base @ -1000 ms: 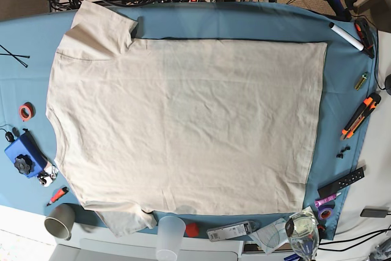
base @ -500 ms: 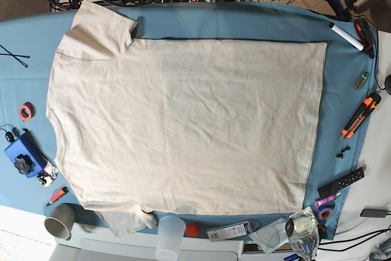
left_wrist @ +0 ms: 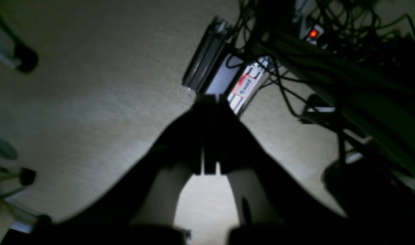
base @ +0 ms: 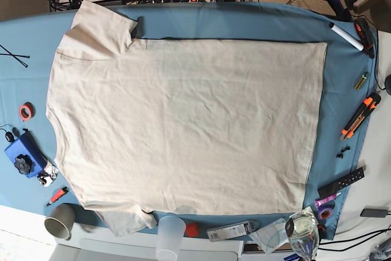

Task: Fold the T-shirt properly

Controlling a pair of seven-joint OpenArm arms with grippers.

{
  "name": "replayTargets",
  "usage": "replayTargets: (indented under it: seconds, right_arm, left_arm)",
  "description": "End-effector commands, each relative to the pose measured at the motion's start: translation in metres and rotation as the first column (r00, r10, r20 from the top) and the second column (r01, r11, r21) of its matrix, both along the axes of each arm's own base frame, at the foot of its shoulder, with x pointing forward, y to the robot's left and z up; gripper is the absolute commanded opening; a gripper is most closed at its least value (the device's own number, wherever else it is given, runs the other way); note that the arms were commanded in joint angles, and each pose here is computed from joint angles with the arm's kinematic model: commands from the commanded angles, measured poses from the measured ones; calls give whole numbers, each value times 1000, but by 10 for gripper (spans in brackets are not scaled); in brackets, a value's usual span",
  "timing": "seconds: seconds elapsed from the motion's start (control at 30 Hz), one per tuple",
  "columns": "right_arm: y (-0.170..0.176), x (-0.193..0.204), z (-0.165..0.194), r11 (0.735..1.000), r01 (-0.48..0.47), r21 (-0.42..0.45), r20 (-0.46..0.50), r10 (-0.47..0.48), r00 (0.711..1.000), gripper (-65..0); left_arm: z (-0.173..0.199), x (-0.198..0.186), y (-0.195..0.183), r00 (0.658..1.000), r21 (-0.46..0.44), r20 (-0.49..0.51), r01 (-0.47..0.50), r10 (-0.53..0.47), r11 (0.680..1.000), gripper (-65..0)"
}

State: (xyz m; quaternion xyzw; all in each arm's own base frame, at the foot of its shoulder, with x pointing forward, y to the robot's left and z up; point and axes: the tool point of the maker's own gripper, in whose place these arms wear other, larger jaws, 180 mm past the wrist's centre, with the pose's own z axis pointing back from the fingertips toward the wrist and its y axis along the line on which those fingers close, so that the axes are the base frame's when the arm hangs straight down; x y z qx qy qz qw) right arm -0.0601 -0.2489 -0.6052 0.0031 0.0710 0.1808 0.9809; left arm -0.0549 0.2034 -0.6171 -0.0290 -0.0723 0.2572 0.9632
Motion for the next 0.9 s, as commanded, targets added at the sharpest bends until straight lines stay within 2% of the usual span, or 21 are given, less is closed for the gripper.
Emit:
replayTargets:
  seconds: [0.0, 0.2, 0.43, 0.63, 0.77, 0.87]
  right_arm:
    - [-9, -6, 8, 1000, -8, -10, 0, 8, 1000, -650]
    - [-37, -24, 60, 997, -27, -70, 23, 29, 999, -650]
    - [-57, -11, 136, 987, 141, -82, 136, -129, 982, -650]
    - [-76, 18, 199, 972, 208, -105, 243, -178, 954, -650]
    - [-85, 43, 235, 963, 242, -122, 346, -187, 919, -650]
    - [-91, 66, 263, 950, 283, -129, 456, -196, 868, -650]
  left_arm:
    - [7, -5, 9, 1000, 8, 7, -11, 11, 1000, -650]
    - [48, -14, 27, 997, 21, 55, -50, 49, 999, -650]
    - [105, -16, 37, 991, 14, 124, -49, 47, 999, -650]
    - [155, -3, 38, 979, 61, 193, 49, -60, 997, -650]
    - [186, 12, 33, 963, 80, 237, 109, -125, 991, -650]
    - [205, 26, 27, 948, 90, 272, 146, -166, 985, -650]
